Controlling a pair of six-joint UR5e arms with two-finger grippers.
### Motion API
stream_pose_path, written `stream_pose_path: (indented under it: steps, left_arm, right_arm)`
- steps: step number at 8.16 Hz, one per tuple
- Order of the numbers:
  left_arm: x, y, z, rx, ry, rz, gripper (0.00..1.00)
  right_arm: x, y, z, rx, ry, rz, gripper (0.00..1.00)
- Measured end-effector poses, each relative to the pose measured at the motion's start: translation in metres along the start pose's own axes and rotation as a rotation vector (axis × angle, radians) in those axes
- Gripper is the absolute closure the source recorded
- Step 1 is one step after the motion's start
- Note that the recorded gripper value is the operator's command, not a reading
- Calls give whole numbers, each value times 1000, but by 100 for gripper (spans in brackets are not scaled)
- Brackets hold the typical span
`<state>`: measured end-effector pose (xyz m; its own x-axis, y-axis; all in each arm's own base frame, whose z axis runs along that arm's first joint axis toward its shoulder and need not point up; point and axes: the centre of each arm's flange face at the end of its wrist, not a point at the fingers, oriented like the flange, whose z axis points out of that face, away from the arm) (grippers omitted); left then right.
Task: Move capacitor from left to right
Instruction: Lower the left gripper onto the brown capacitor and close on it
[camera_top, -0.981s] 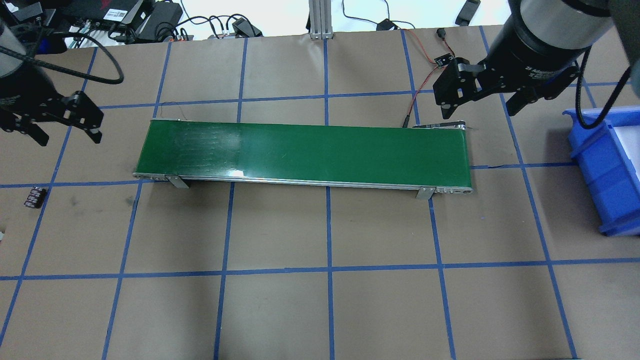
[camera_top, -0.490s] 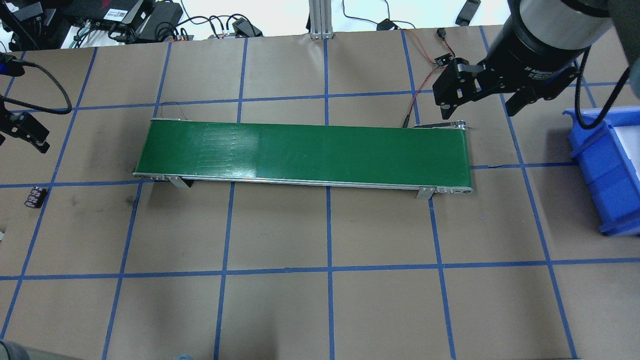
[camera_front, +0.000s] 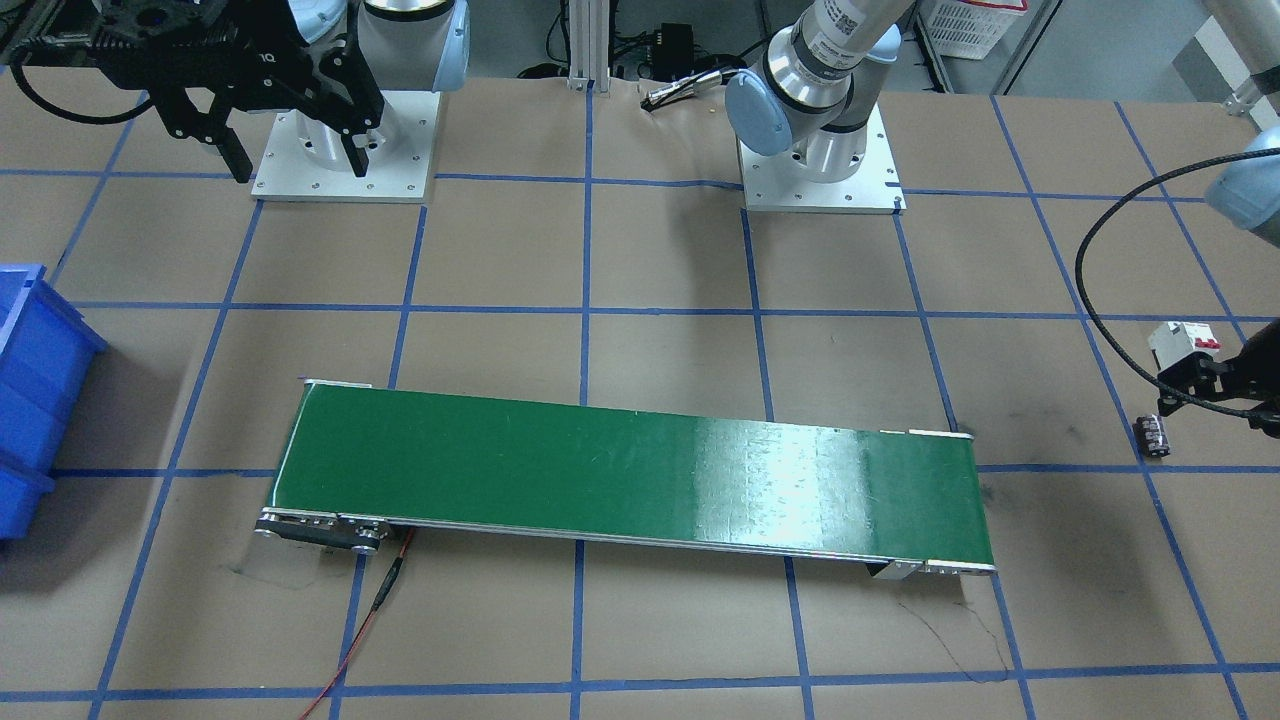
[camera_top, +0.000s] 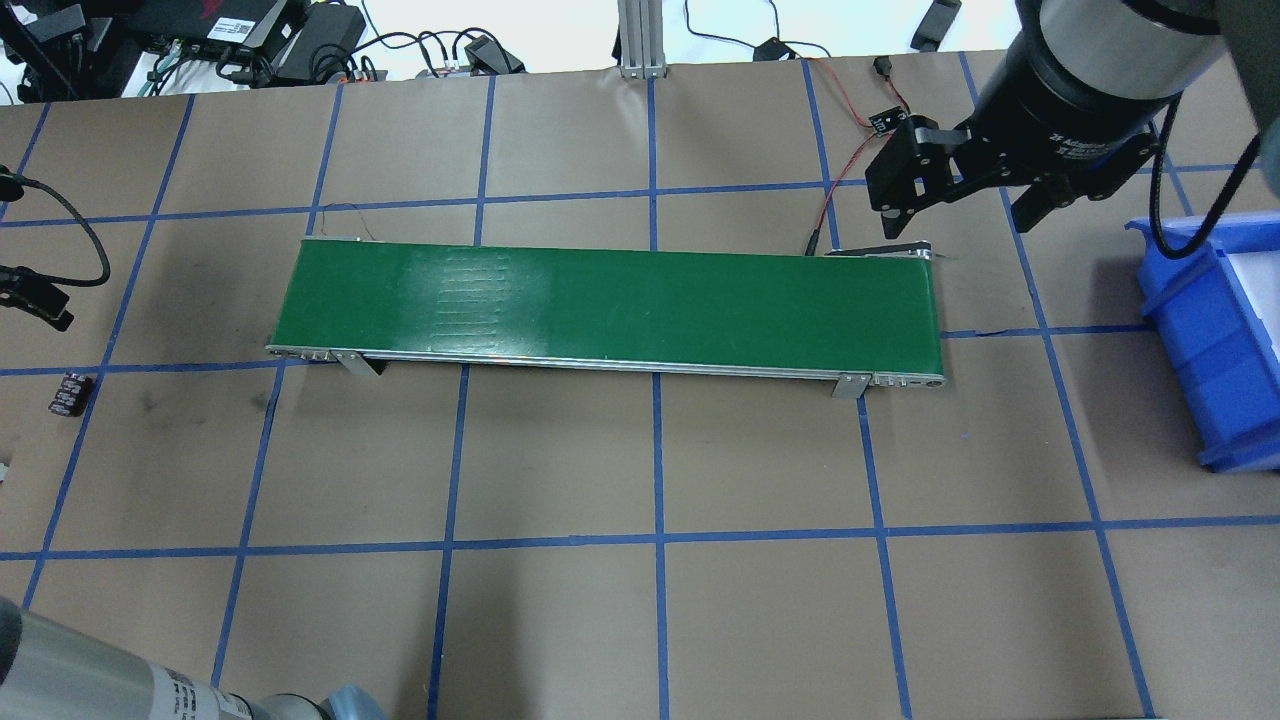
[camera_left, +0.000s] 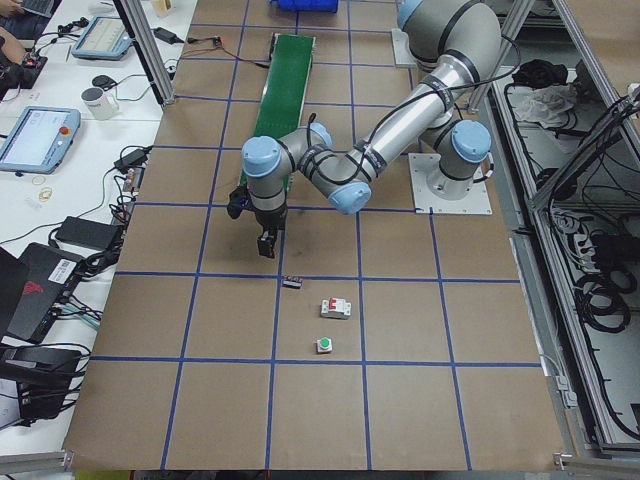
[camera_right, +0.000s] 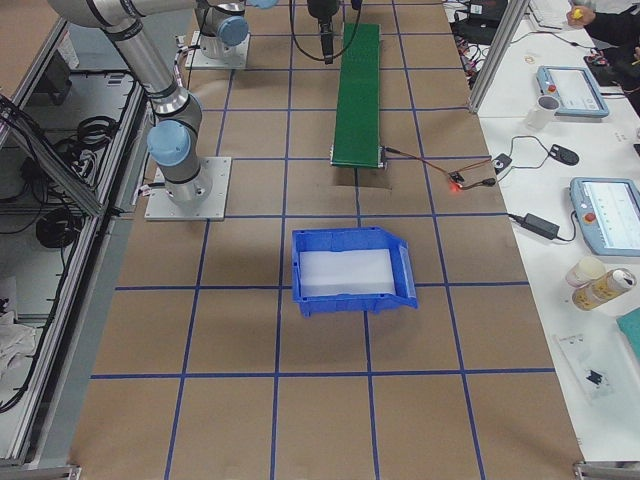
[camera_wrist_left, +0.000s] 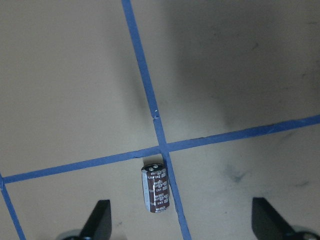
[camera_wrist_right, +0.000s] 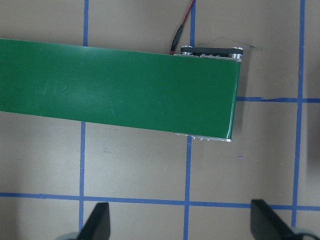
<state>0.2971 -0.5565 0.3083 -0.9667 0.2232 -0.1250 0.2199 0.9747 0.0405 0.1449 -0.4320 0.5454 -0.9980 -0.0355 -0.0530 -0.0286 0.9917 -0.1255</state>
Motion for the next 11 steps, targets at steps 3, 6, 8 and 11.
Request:
stream_pose_path:
  steps: [3, 6, 8, 11]
  left_arm:
    - [-35, 15, 51, 22, 53, -22, 0]
    - [-42, 19, 97, 9, 79, -33, 0]
    - [-42, 19, 113, 0, 90, -27, 0]
    - [-44, 21, 126, -11, 104, -22, 0]
  right_arm:
    - [0, 0, 0, 0, 0, 0, 0]
    - [0, 0, 0, -1, 2, 0, 0]
    - [0, 0, 0, 0, 0, 0, 0]
    - [0, 0, 0, 0, -1, -1, 0]
